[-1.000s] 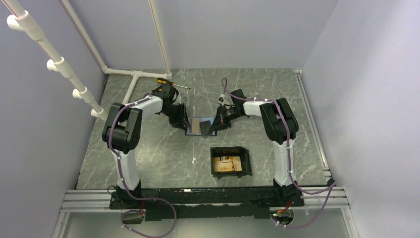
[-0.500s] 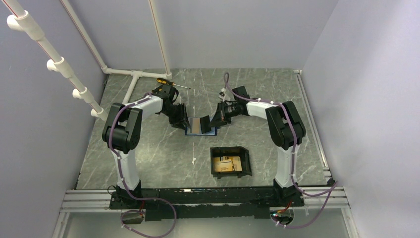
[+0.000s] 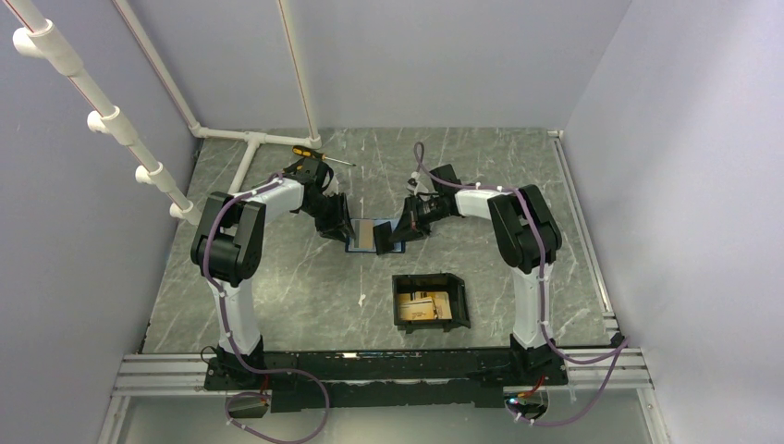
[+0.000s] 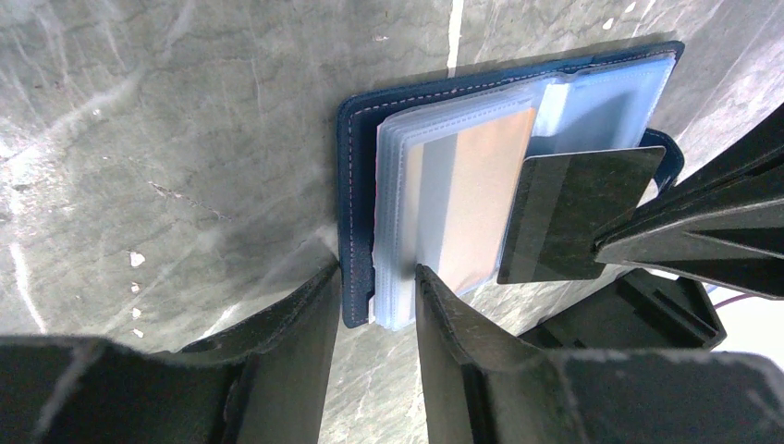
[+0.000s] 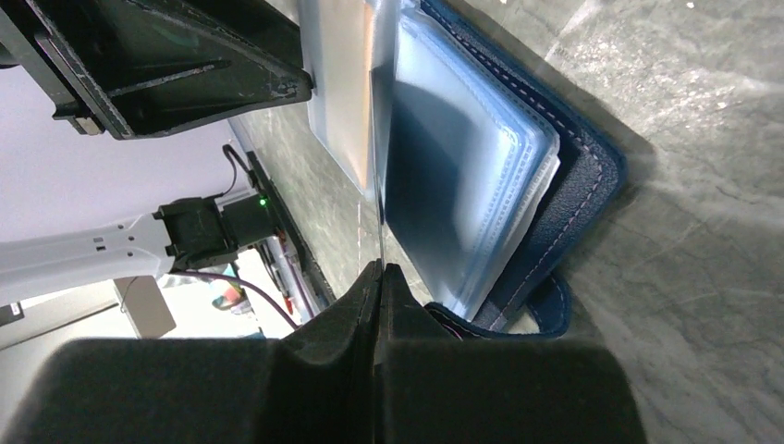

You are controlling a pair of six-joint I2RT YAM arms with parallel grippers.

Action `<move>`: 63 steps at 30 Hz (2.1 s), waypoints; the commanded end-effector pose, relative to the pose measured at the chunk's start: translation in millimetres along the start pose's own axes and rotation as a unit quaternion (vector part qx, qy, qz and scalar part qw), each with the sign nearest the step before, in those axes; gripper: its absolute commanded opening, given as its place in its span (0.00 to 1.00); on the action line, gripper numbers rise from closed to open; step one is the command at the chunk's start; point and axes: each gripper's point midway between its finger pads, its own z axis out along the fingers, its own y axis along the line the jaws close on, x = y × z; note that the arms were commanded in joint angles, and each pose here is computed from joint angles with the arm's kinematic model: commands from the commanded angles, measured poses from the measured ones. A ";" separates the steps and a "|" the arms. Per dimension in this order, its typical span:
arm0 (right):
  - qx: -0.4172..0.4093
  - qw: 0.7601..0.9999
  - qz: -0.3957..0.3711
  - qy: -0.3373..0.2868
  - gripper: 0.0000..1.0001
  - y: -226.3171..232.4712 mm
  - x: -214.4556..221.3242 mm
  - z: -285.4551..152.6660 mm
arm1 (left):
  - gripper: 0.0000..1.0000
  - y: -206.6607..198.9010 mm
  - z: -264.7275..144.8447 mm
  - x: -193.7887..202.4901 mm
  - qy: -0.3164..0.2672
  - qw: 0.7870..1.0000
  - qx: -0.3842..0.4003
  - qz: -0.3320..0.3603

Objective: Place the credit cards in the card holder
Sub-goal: Insert the credit card into the card holder.

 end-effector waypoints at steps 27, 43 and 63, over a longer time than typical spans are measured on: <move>-0.016 0.999 -0.040 -0.015 0.00 26.2 -11.0 -7.6 | 0.42 25.1 18.8 13.1 0.022 0.999 -0.046 0.003; -0.013 1.000 -0.025 0.006 0.00 13.1 -8.2 3.2 | 0.42 24.7 18.2 13.1 0.023 0.999 -0.046 0.003; -0.008 1.000 -0.015 0.007 0.00 5.7 -20.1 13.2 | 0.42 23.7 18.8 13.6 0.024 0.999 -0.044 0.004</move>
